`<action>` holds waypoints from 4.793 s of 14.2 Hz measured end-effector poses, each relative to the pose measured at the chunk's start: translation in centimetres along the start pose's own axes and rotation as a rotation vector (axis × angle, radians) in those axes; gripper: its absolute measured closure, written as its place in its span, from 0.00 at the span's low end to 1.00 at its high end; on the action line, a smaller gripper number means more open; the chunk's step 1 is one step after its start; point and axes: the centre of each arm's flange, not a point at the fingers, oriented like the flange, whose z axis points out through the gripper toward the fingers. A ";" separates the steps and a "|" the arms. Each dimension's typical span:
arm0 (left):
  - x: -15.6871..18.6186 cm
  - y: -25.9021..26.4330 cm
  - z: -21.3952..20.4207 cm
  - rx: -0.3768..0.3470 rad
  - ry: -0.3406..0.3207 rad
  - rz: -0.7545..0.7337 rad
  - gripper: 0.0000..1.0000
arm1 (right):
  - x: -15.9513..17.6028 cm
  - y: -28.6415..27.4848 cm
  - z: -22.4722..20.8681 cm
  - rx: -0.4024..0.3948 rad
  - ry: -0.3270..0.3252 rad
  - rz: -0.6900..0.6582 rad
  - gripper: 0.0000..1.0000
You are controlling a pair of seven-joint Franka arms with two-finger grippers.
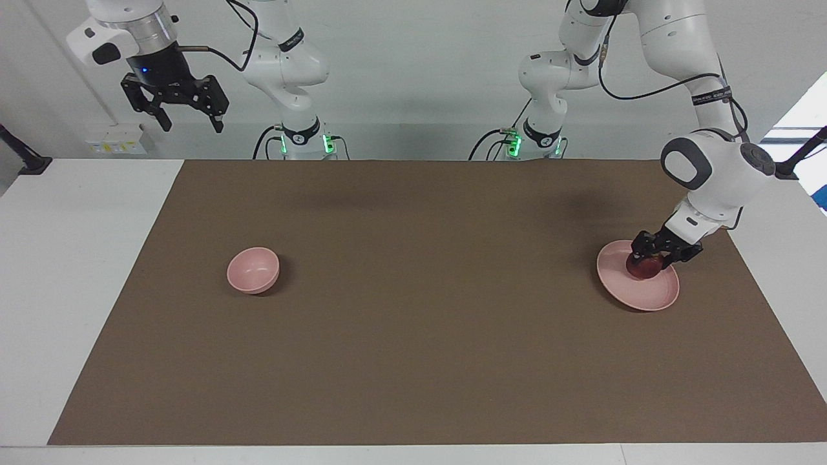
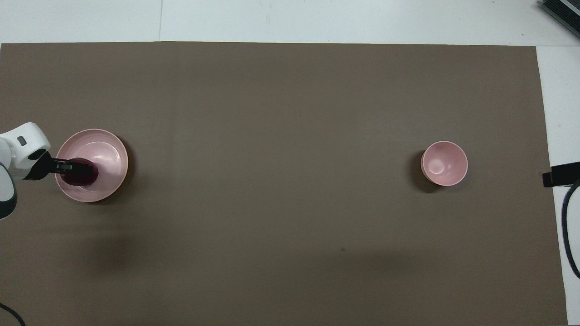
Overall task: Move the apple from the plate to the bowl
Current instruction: 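Lift the apple with the left gripper while the right gripper approaches, then close the right gripper on the apple held by the left gripper, then open the left gripper and withdraw while the right gripper pulls the apple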
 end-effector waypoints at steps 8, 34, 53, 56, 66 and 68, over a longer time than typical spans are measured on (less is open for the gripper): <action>1.5 7.7 -6.9 -0.140 -0.035 0.035 0.27 | -0.2 -0.3 -0.2 0.000 0.004 -0.005 0.00; 3.3 42.8 -11.1 -0.913 0.216 -0.480 0.27 | 5.7 -20.2 10.1 0.701 -0.299 1.068 0.00; 2.1 47.0 -12.5 -0.925 0.286 -0.483 0.27 | 6.0 -27.7 14.2 0.700 -0.336 1.067 0.00; 2.0 47.0 -12.4 -0.923 0.287 -0.485 0.27 | 6.2 -27.7 14.1 0.714 -0.335 1.075 0.22; 2.4 46.5 -13.0 -0.931 0.294 -0.505 0.11 | 6.7 -27.5 13.7 0.725 -0.345 1.076 0.23; 2.6 46.1 -13.1 -0.935 0.289 -0.533 0.00 | 6.8 -27.2 13.6 0.728 -0.340 1.075 0.23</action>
